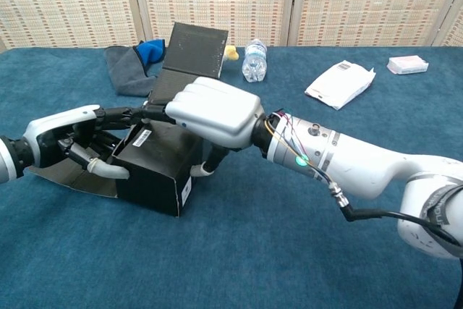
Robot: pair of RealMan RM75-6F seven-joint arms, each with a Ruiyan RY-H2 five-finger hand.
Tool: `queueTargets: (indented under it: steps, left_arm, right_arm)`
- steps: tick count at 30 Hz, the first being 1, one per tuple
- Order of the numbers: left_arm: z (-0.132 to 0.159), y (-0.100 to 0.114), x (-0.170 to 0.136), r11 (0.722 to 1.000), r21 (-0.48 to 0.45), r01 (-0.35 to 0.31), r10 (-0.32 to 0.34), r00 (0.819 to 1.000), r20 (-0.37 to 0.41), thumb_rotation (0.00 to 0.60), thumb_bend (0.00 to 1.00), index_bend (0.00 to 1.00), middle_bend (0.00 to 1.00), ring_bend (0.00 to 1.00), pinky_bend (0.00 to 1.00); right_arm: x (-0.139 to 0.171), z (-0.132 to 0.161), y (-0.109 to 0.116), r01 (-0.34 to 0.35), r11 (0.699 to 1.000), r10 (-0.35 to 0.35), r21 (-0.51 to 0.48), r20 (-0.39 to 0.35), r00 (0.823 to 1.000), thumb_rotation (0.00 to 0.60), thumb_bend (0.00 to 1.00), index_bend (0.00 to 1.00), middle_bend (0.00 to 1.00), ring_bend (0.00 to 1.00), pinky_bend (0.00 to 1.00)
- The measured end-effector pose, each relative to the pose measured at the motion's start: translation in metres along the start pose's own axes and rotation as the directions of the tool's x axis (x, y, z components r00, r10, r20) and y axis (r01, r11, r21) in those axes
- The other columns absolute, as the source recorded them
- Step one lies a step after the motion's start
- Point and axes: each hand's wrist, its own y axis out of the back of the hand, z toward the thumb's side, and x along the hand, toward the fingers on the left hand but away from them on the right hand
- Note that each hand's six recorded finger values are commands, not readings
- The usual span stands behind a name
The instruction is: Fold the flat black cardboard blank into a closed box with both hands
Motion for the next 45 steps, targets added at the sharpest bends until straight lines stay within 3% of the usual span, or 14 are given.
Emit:
queueTargets:
  steps: [8, 26, 45]
  left_arm:
    - [-0.0002, -0.0005, -0.0004, 1.0, 0.001, 0.011, -0.011, 1.0, -0.007, 0.6, 0.09, 0.16, 0.23, 0.66, 0.85]
    - [0.0011, -0.0009, 0.0004, 1.0, 0.007, 0.016, -0.016, 1.0, -0.011, 0.6, 0.1, 0.1, 0.18, 0.66, 0.85]
    - [0.0021, -0.0036, 0.0031, 1.0, -0.007, 0.014, -0.015, 1.0, -0.013, 0.6, 0.09, 0.21, 0.22, 0.67, 0.85]
  right_arm:
    - [0.0009, -0.0011, 0.0017, -0.017, 1.0, 0.017, 0.022, -0.025, 1.0, 0.6, 0.16, 0.23, 0.27, 0.73, 1.0]
    - [0.0059, 0.002, -0.0002, -0.077, 0.997, 0.078, 0.022, -0.058, 0.995, 0.6, 0.21, 0.26, 0.31, 0.74, 1.0]
    - [0.006, 0.0037, 0.0, -0.162, 0.986, 0.164, 0.031, -0.082, 0.983, 0.6, 0.27, 0.33, 0.37, 0.75, 1.0]
